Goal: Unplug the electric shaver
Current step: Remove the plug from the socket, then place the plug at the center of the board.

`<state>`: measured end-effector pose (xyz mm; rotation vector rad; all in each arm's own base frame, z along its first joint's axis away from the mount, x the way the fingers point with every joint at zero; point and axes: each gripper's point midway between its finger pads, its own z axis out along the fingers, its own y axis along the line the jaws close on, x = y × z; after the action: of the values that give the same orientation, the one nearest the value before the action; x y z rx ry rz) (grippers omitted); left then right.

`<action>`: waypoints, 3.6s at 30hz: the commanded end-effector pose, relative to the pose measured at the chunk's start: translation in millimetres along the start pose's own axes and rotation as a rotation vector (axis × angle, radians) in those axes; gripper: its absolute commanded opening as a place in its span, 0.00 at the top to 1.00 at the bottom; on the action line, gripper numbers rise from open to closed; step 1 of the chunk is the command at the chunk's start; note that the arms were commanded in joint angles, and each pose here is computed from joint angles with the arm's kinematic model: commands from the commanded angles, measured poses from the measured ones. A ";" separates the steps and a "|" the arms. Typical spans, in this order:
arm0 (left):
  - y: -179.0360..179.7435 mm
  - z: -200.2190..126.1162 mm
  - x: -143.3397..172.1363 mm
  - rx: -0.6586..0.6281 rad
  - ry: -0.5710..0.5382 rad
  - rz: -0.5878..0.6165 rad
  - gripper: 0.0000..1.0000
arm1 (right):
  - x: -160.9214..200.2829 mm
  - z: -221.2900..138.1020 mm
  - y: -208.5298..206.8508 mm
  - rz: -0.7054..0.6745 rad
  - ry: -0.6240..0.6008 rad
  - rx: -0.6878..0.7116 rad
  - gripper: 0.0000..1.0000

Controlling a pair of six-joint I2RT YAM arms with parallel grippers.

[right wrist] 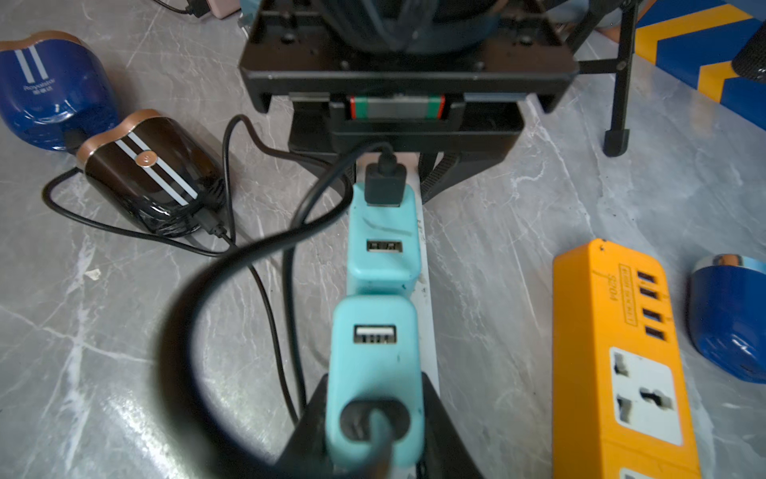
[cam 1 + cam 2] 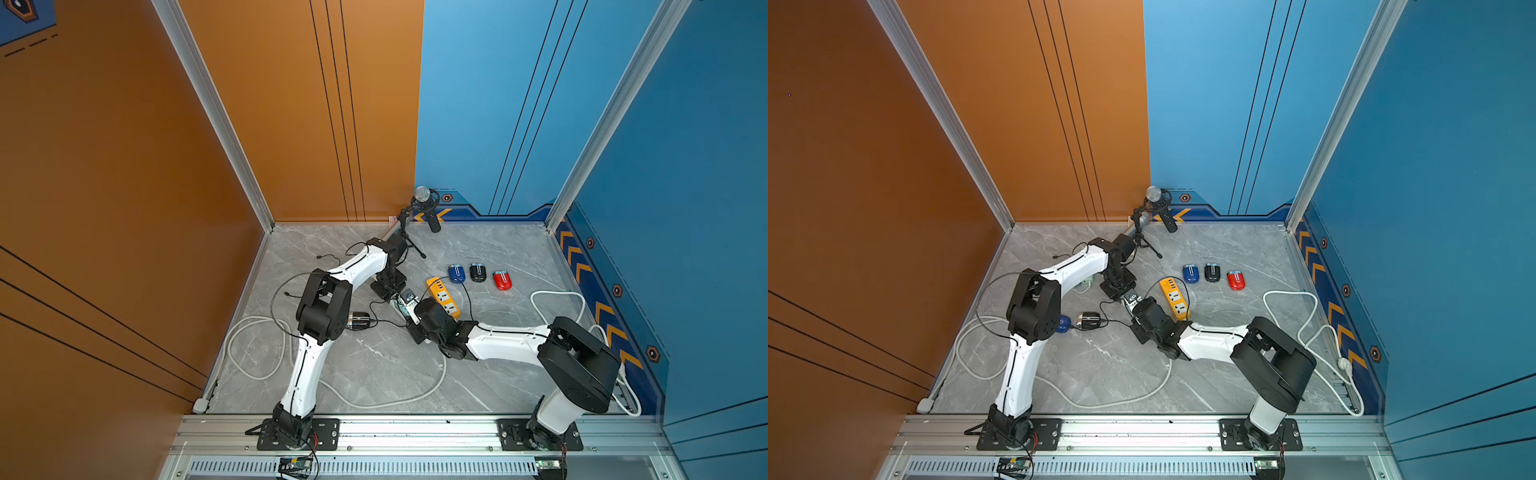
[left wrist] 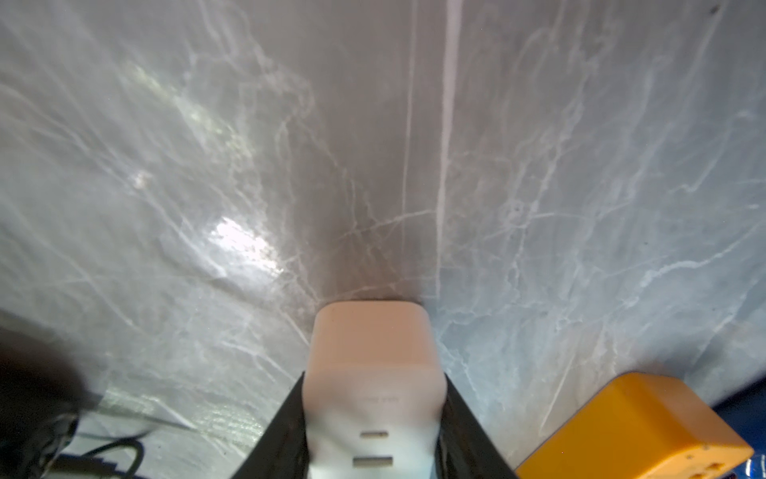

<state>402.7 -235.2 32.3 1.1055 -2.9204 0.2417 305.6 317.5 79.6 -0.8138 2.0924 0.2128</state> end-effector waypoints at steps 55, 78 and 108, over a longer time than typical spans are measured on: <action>13.0 32.4 -10.8 -0.111 -0.064 0.021 0.91 | -44.4 -24.2 -22.5 0.255 -0.026 -0.092 0.89; -41.7 5.3 -18.5 0.002 -0.175 0.173 0.47 | 12.9 -96.6 6.3 0.014 0.091 -0.096 0.85; -44.5 -102.9 -62.8 0.055 -0.440 0.400 0.01 | 34.8 -185.4 -42.6 0.300 -0.026 0.176 0.85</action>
<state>469.4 -224.0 117.1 0.6470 -3.4788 0.1196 187.4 215.4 158.7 -0.4980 2.1902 0.2788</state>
